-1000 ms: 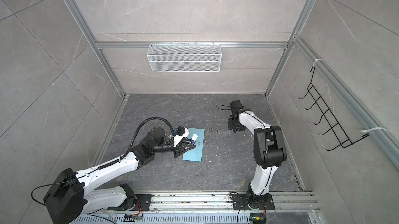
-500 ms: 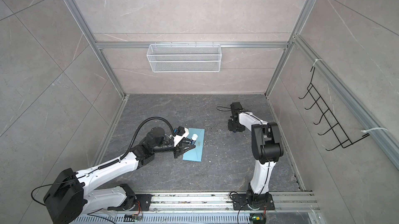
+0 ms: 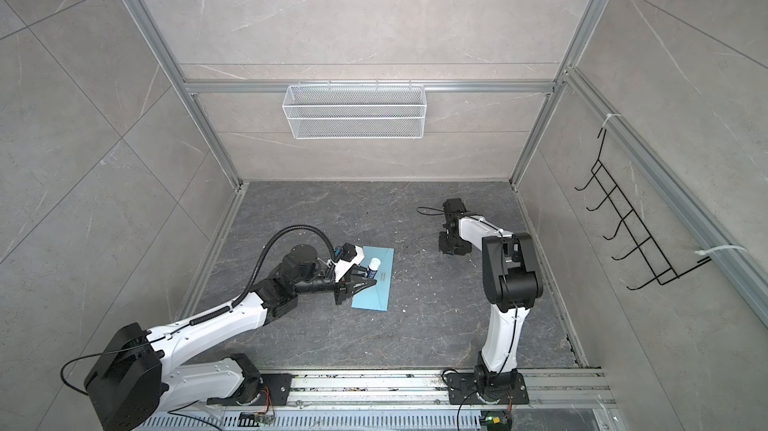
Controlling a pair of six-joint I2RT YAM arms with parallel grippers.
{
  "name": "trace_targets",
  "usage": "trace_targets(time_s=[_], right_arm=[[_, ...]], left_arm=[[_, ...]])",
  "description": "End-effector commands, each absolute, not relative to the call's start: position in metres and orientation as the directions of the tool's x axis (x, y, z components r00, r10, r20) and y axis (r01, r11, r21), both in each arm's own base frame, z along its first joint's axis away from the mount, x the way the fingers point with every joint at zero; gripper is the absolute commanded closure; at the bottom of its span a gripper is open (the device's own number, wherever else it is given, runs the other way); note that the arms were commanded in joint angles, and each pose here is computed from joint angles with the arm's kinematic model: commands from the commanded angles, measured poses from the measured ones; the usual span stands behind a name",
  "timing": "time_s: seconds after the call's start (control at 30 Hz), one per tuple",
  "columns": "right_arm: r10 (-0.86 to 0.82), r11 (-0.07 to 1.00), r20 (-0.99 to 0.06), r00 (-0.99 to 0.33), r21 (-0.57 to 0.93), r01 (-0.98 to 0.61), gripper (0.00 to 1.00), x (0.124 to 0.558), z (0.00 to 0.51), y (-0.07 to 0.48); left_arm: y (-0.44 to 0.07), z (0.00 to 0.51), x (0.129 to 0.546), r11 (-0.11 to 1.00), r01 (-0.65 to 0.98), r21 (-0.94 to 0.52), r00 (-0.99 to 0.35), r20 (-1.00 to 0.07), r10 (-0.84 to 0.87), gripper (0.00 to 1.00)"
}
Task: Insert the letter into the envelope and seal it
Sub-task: 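Lower the right gripper around the blue cap and close it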
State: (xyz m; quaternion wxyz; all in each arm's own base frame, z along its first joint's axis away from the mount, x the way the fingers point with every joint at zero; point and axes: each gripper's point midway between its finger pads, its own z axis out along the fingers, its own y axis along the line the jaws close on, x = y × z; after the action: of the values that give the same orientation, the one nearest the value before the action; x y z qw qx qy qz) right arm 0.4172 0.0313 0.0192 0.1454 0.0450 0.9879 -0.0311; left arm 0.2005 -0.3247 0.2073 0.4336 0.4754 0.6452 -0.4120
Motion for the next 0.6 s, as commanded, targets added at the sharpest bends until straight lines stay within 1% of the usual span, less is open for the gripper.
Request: trace_targets(time_s=[0.0, 0.17, 0.37, 0.57], right_arm=[[0.075, 0.993, -0.294, -0.953, -0.064, 0.098, 0.66, 0.42, 0.019, 0.028], [0.072, 0.993, -0.302, -0.951, -0.065, 0.095, 0.63, 0.422, 0.022, 0.028], [0.071, 0.993, -0.311, -0.948, -0.07, 0.097, 0.66, 0.423, 0.027, 0.027], [0.07, 0.992, -0.315, -0.947, -0.078, 0.099, 0.64, 0.424, 0.029, 0.025]], left_arm=[[-0.33, 0.224, 0.204, 0.197, 0.976, -0.088, -0.13, -0.969, 0.21, 1.0], [-0.331, 0.224, 0.205, 0.195, 0.976, -0.093, -0.134, -0.969, 0.21, 1.0], [-0.331, 0.224, 0.205, 0.194, 0.977, -0.094, -0.134, -0.969, 0.207, 1.0], [-0.332, 0.222, 0.205, 0.189, 0.977, -0.097, -0.137, -0.968, 0.209, 1.0]])
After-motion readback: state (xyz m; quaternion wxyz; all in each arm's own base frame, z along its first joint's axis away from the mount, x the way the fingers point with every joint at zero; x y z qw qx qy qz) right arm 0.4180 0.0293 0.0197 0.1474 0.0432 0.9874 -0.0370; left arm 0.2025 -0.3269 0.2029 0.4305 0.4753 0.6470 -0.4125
